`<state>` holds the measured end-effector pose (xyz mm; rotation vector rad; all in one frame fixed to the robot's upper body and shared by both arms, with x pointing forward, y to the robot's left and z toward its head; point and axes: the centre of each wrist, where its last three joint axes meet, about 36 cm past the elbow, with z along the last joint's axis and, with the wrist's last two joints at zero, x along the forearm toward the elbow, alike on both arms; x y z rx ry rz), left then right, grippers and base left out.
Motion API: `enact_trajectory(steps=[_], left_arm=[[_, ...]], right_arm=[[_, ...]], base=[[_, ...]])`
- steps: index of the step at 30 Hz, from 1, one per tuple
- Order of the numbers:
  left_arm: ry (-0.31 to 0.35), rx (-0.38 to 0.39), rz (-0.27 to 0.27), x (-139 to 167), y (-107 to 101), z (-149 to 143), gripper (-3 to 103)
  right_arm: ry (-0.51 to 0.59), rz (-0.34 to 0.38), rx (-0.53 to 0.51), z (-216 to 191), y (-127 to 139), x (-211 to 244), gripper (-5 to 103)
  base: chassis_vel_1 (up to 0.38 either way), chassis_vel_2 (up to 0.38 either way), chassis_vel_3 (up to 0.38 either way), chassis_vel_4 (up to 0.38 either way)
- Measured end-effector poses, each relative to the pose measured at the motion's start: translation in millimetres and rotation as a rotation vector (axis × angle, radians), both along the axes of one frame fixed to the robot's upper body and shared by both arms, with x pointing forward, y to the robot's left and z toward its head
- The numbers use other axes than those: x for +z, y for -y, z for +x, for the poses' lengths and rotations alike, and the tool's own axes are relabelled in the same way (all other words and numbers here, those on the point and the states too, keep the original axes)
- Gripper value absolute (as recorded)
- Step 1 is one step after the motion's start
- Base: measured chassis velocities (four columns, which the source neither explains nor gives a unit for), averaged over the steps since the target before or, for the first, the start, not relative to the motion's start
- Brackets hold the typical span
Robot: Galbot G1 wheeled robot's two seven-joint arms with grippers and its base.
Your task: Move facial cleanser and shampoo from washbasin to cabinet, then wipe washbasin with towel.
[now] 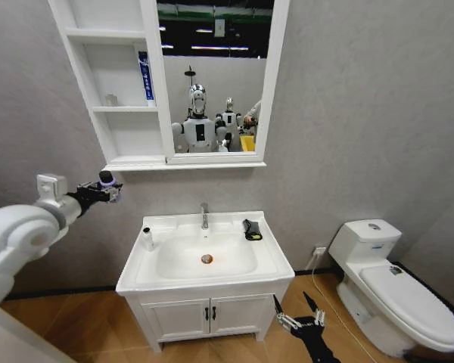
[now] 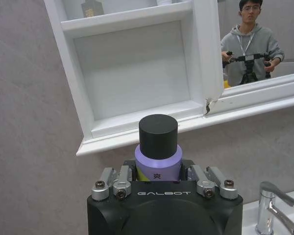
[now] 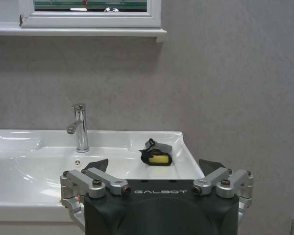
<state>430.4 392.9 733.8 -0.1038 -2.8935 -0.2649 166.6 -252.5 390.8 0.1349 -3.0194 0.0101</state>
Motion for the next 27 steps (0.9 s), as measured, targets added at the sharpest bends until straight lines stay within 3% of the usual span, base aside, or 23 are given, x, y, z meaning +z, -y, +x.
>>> enact_trajectory(steps=[2,6,9,16,27], left_arm=[[-0.017,0.001,-0.036,14.9,-3.9,9.5,43],[-0.009,0.005,-0.052,25.7,-2.9,24.5,43],[0.012,-0.006,-0.072,38.9,12.2,55.4,43],[0.02,0.032,-0.095,48.6,21.4,100.8,43],[0.015,0.101,-0.037,66.7,22.7,168.4,43]], right_arm=[[0.005,-0.001,0.003,1.2,0.2,0.9,100],[0.008,-0.002,0.007,2.4,0.3,2.1,100],[0.009,-0.004,0.012,3.7,1.9,4.3,100],[0.009,-0.008,-0.002,3.8,5.8,5.5,100],[0.015,-0.01,-0.015,2.6,9.6,5.2,100]], base=[[0.0,0.0,0.0,0.0],[0.0,0.0,0.0,0.0],[0.0,0.0,0.0,0.0],[0.0,0.0,0.0,0.0],[0.0,0.0,0.0,0.0]])
